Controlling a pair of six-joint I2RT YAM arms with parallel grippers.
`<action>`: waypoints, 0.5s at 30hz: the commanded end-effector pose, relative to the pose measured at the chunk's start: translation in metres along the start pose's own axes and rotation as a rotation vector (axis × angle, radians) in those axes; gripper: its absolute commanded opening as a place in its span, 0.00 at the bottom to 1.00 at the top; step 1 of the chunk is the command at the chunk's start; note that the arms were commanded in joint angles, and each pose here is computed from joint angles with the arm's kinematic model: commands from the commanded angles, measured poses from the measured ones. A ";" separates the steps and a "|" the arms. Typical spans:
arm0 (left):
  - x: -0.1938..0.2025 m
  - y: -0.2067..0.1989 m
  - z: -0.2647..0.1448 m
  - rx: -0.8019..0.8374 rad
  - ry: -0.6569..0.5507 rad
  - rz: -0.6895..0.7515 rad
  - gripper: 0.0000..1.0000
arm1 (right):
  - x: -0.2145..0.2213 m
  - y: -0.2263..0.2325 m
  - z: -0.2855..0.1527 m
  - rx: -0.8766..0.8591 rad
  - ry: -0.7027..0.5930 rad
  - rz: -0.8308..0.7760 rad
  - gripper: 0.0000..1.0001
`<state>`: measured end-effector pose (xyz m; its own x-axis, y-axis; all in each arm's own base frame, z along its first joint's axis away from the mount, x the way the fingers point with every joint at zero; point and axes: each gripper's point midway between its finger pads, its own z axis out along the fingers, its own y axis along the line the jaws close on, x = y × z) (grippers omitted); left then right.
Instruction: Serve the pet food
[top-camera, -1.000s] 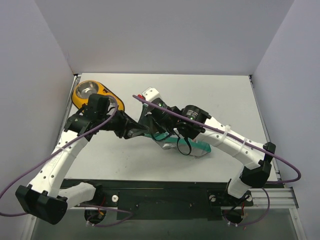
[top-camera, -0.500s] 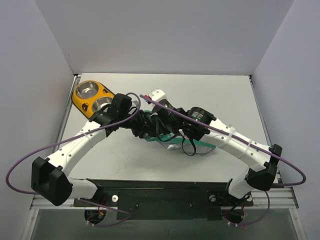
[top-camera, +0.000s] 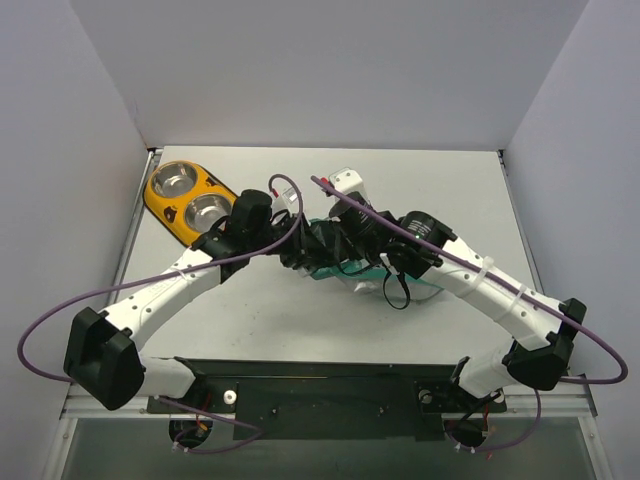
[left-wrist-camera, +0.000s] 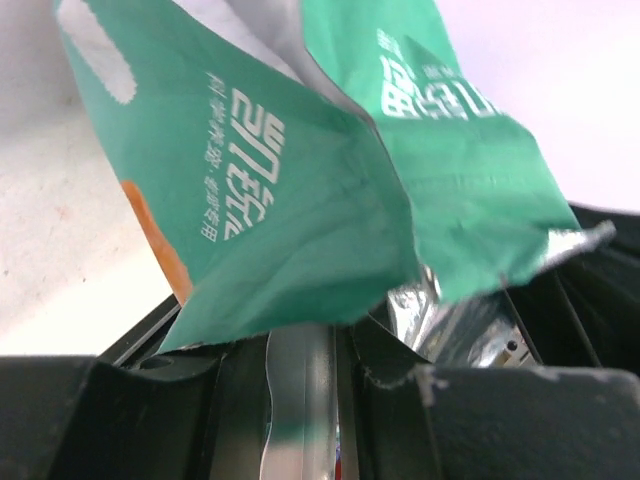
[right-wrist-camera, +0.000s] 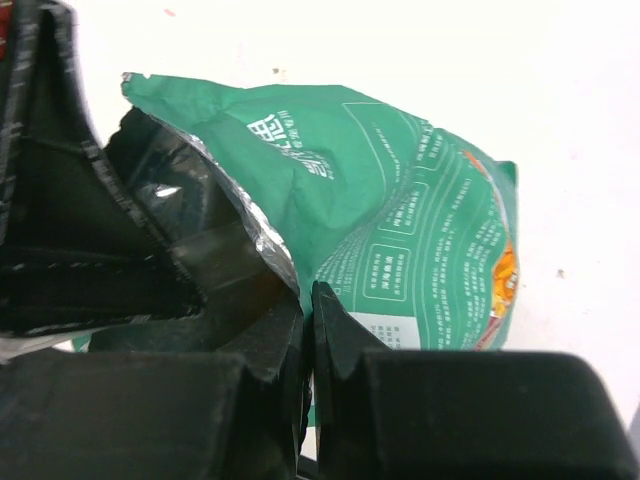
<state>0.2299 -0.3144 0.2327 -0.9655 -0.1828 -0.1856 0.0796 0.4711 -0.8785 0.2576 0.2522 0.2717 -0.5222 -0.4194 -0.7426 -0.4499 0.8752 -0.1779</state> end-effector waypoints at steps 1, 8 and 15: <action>-0.012 -0.042 -0.010 0.137 -0.075 0.180 0.00 | -0.008 -0.079 -0.028 0.331 -0.055 0.026 0.00; -0.016 -0.061 -0.003 0.216 -0.068 0.077 0.00 | -0.028 -0.110 -0.059 0.529 -0.106 -0.060 0.00; -0.015 -0.084 0.004 0.377 -0.030 0.168 0.00 | -0.031 -0.114 -0.061 0.551 -0.110 -0.082 0.00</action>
<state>0.2335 -0.3454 0.2757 -0.9592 -0.1570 -0.2351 0.1856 0.2775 -0.9426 0.2761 0.1856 0.3224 -0.4448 -0.4729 -0.7606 -0.1740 0.8787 -0.4446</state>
